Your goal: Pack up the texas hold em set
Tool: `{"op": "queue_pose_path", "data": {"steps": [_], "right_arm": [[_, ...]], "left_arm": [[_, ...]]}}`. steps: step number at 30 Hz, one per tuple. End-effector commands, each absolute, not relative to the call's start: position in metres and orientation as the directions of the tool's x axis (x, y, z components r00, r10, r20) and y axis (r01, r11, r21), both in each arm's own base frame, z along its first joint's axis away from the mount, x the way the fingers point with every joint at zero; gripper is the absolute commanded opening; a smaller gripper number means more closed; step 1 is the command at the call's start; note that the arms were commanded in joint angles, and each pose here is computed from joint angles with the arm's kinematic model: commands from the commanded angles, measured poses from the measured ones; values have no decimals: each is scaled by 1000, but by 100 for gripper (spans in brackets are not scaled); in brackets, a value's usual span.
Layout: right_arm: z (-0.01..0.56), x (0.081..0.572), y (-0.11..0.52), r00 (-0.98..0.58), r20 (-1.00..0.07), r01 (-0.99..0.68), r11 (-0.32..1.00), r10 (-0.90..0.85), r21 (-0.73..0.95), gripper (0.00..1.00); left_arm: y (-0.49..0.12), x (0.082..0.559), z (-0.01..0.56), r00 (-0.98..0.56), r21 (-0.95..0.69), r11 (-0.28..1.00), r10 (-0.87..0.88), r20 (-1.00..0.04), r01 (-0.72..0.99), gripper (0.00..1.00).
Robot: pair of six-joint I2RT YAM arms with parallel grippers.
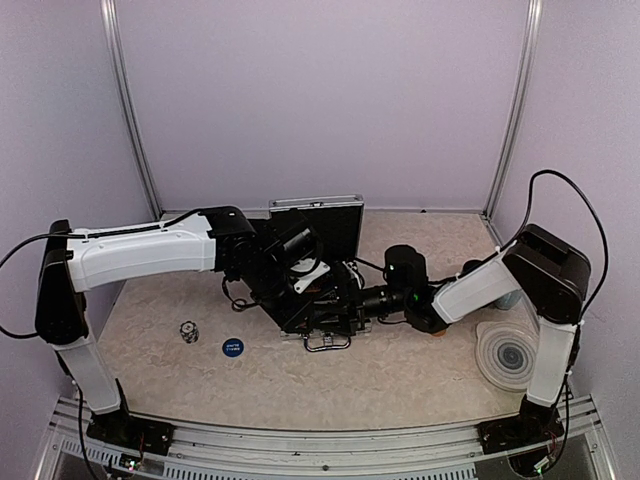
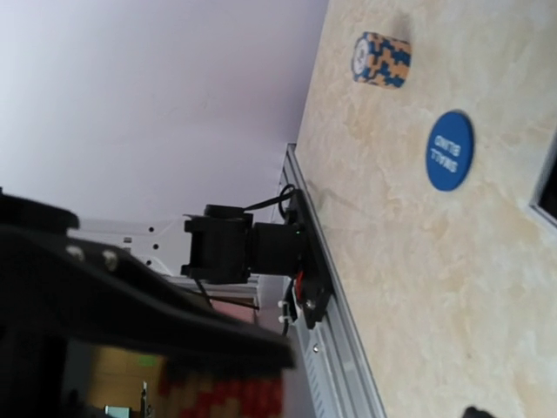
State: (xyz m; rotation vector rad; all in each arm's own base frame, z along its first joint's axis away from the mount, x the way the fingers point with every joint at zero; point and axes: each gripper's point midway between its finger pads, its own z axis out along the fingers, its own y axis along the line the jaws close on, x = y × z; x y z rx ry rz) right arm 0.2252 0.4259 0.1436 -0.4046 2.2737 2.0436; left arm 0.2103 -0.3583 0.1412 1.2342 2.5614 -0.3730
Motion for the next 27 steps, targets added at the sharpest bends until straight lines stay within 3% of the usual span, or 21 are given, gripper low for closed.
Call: {"op": "queue_pose_path", "data": {"steps": [1, 21, 27], "right_arm": [[157, 219, 437, -949, -251, -261, 27, -189, 965, 89], [152, 204, 448, -937, -245, -251, -9, -250, 968, 79], [147, 196, 450, -926, -246, -254, -7, -285, 967, 73]], "left_arm": [[-370, 209, 147, -582, -125, 583, 720, -377, 802, 0], [-373, 198, 134, -578, -137, 569, 739, -346, 811, 0], [-371, 197, 132, -576, -139, 567, 743, -341, 812, 0]]}}
